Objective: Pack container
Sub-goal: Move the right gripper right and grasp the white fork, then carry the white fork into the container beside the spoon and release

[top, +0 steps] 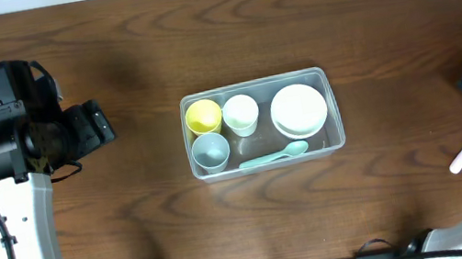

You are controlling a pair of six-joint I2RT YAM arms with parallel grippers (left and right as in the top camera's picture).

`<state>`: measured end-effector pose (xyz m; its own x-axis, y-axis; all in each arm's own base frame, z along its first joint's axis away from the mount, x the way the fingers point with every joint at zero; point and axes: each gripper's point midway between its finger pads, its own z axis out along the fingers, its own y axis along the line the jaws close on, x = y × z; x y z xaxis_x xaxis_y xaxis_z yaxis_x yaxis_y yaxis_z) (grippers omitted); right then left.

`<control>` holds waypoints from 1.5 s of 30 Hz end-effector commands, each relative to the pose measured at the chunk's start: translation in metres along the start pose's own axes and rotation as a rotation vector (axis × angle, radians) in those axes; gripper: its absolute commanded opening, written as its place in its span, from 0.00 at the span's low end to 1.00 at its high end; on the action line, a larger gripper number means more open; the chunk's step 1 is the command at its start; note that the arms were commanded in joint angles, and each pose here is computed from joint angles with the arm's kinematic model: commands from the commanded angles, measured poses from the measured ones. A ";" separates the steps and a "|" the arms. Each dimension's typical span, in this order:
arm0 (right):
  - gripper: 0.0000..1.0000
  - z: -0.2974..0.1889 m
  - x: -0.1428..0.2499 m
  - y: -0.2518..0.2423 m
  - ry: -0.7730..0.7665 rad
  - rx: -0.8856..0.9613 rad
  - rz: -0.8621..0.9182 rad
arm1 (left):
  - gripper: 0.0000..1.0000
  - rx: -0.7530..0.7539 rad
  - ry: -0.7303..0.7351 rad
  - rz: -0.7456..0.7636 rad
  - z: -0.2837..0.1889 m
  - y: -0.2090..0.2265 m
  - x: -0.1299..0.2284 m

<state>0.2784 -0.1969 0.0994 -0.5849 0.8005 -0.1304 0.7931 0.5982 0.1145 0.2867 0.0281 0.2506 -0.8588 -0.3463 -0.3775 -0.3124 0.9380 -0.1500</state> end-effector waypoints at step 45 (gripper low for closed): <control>0.23 0.108 0.031 -0.061 0.160 0.150 0.150 | 0.89 -0.007 0.012 -0.014 0.002 0.002 0.001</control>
<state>0.2406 -0.2207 -0.0064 -0.4764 0.8792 -0.0075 0.8792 0.4763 -0.0097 0.2867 0.0282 0.2506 -0.8589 -0.3460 -0.3776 -0.3122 0.9382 -0.1495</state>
